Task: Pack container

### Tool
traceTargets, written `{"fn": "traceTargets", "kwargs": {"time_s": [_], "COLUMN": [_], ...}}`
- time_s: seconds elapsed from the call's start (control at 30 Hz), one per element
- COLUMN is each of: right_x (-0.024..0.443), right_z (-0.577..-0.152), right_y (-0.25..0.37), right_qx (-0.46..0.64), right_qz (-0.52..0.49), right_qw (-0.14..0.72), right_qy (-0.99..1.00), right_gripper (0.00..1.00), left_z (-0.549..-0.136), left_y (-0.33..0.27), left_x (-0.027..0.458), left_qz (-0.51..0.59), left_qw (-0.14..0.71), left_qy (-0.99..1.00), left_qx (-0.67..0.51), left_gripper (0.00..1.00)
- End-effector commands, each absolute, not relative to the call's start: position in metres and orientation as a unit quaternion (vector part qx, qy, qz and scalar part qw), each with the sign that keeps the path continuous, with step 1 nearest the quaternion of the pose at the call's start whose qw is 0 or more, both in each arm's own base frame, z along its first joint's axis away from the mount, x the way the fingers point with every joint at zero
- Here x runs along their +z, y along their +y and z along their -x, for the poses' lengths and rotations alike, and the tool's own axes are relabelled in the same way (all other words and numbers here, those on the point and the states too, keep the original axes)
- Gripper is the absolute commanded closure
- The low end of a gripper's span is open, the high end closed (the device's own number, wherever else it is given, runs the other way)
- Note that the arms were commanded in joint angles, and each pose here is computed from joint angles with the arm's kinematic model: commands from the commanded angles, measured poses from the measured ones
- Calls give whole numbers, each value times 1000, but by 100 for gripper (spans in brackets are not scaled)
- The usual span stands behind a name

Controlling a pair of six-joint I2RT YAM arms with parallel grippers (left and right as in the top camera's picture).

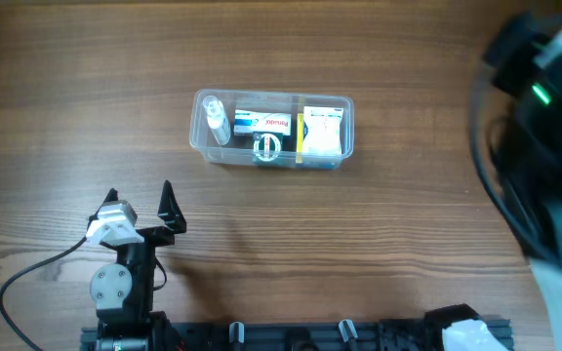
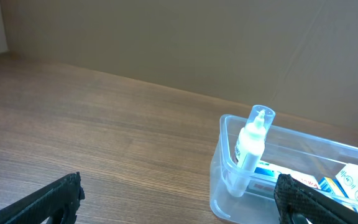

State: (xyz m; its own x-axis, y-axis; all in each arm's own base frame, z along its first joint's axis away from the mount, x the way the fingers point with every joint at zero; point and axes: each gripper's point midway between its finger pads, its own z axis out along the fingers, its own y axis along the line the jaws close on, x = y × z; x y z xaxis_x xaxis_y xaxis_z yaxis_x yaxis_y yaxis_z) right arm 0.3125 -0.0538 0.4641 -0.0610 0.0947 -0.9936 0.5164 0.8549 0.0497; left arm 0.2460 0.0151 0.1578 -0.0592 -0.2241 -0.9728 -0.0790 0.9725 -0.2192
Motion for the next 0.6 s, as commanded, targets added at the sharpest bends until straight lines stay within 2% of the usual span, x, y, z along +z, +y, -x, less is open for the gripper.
{"fn": "traceTargets", "kwargs": {"time_s": [0.0, 0.17, 0.37, 0.57], "right_x": [460, 424, 343, 308], "right_z": [-282, -249, -234, -233], "right_y": [-48, -37, 2, 20], "right_qx": [-129, -87, 8, 68], "right_qz": [-186, -146, -56, -24], "right_qw": [660, 659, 641, 705], "right_qy": [716, 732, 766, 705], "right_gripper": [0, 0, 0, 0], "left_z": [-246, -246, -246, -246], "left_y": [15, 15, 16, 16], "left_x": [157, 157, 157, 157], "left_qz": [97, 97, 97, 97], "left_qw": [679, 679, 679, 679], "left_qy": [726, 726, 726, 726], "left_qx": [-48, -48, -48, -48], "left_gripper": [0, 0, 0, 0]}}
